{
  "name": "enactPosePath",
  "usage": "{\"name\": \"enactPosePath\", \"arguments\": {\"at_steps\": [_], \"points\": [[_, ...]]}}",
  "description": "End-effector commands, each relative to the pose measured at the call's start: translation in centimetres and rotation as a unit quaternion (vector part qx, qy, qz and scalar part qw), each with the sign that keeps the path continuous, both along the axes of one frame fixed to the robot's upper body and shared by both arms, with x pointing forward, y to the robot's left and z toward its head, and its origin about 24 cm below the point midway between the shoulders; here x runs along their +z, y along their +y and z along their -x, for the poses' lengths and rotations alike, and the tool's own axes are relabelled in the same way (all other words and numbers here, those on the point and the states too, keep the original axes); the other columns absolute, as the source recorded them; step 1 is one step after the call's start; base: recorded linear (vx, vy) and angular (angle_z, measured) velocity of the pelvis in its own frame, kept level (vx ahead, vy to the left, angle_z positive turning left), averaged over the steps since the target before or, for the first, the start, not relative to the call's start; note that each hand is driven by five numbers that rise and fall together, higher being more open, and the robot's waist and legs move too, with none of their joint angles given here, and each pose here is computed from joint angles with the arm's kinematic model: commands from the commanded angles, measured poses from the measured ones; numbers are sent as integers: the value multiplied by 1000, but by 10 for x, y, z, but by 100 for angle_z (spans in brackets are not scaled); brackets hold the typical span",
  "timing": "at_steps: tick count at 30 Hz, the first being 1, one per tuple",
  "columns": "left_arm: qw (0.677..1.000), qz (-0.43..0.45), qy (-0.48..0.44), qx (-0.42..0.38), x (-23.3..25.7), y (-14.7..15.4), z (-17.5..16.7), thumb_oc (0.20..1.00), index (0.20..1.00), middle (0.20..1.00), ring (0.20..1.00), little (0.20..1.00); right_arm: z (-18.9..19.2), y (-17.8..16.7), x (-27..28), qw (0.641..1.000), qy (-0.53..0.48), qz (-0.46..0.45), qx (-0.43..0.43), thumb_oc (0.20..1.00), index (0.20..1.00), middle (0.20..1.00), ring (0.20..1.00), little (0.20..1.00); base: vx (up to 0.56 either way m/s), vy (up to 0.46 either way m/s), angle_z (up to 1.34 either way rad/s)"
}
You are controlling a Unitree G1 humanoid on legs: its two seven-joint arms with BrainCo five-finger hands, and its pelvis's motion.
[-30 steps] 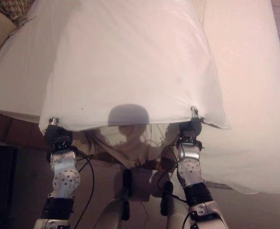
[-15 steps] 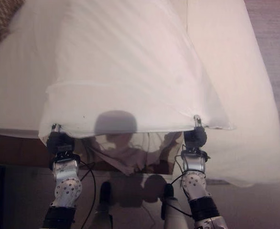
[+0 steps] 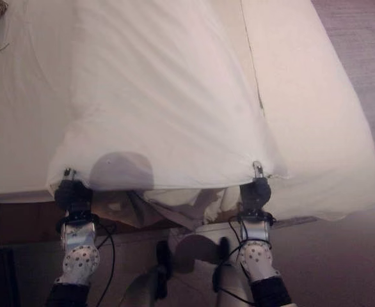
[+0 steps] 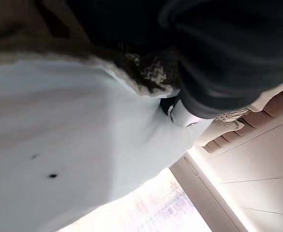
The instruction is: Make the bed
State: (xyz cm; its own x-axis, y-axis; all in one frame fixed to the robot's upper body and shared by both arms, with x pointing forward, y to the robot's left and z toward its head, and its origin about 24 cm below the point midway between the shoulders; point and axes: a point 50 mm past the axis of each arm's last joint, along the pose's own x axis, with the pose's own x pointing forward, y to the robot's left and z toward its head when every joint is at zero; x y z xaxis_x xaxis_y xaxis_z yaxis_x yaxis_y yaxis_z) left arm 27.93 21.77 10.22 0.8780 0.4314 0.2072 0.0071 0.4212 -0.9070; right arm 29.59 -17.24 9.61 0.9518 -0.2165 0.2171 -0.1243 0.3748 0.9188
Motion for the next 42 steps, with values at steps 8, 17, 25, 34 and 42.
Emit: {"name": "enactPosePath", "arguments": {"at_steps": [8, 17, 25, 34, 42], "points": [[998, -23, -57, 26, 25, -5, 4, 200, 200, 200, 200, 200, 20, -42, 11, 991, -33, 101, -82, 200, 200, 200, 200, 200, -61, -56, -2], [996, -32, -70, 47, 33, -2, 7, 200, 200, 200, 200, 200, 17, -49, 16, 988, -39, 115, -93, 200, 200, 200, 200, 200, -44, 35, 31], [994, -32, -92, 57, 43, 7, 4, 200, 200, 200, 200, 200, 22, -59, 7, 988, -23, 83, -129, 200, 200, 200, 200, 200, 11, 383, 4], [994, -84, -69, 26, 38, 1, -3, 200, 200, 200, 200, 200, 31, -59, -4, 988, -8, 62, -140, 200, 200, 200, 200, 200, 49, 601, 21], [996, -76, -40, 27, 28, -3, -2, 200, 200, 200, 200, 200, 29, -47, -8, 990, -3, 80, -116, 200, 200, 200, 200, 200, -32, 313, -23]]}}
